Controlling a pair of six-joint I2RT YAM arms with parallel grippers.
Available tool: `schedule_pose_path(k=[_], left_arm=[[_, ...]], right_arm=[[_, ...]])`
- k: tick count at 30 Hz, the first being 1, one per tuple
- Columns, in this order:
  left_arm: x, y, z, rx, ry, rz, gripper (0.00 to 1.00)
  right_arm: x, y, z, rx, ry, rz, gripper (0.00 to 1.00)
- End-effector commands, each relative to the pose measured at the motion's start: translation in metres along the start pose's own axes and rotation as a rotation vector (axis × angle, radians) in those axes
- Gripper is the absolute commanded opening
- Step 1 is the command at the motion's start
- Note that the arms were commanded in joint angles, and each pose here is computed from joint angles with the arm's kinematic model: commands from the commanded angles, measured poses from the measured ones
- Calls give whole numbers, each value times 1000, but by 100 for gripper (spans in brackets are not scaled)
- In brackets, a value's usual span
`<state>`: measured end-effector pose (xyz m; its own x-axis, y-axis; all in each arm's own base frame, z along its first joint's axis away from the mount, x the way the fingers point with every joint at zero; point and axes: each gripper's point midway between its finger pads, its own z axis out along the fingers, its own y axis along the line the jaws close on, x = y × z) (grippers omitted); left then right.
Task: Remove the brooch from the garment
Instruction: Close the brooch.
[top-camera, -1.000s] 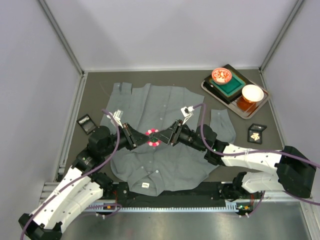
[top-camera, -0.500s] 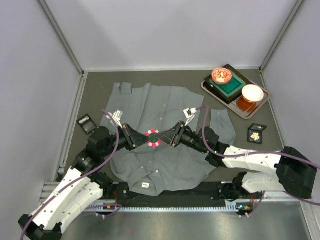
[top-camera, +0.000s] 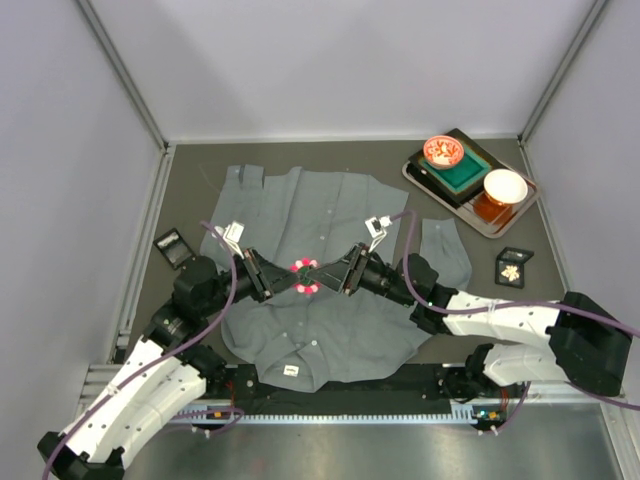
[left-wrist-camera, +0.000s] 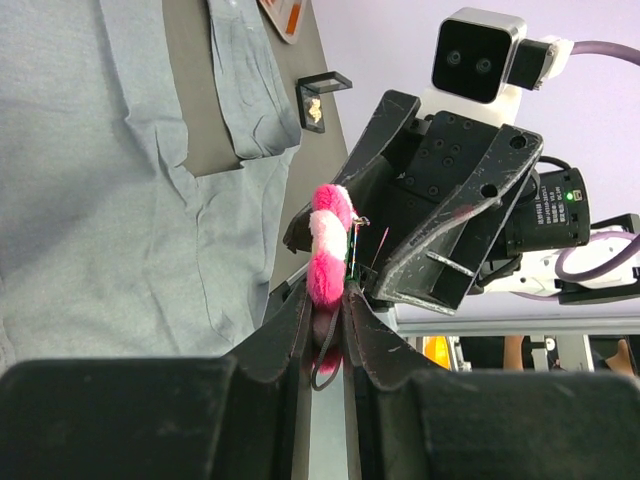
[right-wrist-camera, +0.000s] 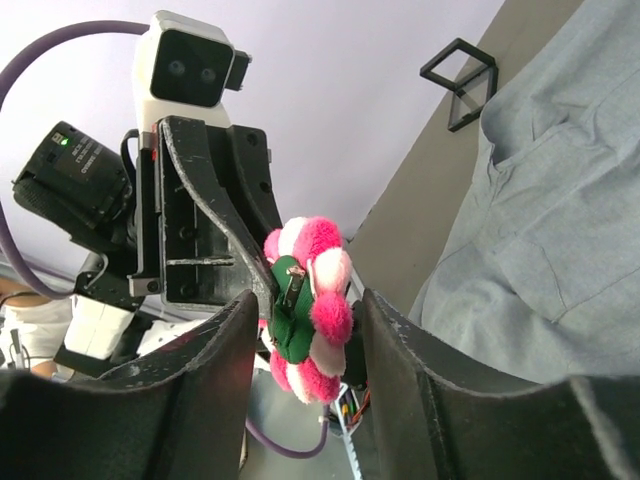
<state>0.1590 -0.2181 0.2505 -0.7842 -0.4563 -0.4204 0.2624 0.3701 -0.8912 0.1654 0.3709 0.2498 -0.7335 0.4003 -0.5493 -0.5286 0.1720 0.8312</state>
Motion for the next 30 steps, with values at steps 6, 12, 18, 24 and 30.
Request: schedule_pose_path(k=[6, 12, 18, 24, 30], left_arm=[[-6, -9, -2, 63, -56, -29, 0], [-7, -9, -2, 92, -79, -65, 0], [-5, -11, -1, 105, -60, -70, 0], [-3, -12, -2, 117, -55, -73, 0], [-1, -10, 1, 121, -42, -87, 0]], right_arm=[[-17, 18, -16, -143, -82, 46, 59], [-13, 23, -16, -211, -76, 50, 50], [-13, 27, -9, -248, -66, 64, 42], [-16, 27, -7, -259, -71, 77, 37], [-19, 29, -8, -270, -76, 90, 42]])
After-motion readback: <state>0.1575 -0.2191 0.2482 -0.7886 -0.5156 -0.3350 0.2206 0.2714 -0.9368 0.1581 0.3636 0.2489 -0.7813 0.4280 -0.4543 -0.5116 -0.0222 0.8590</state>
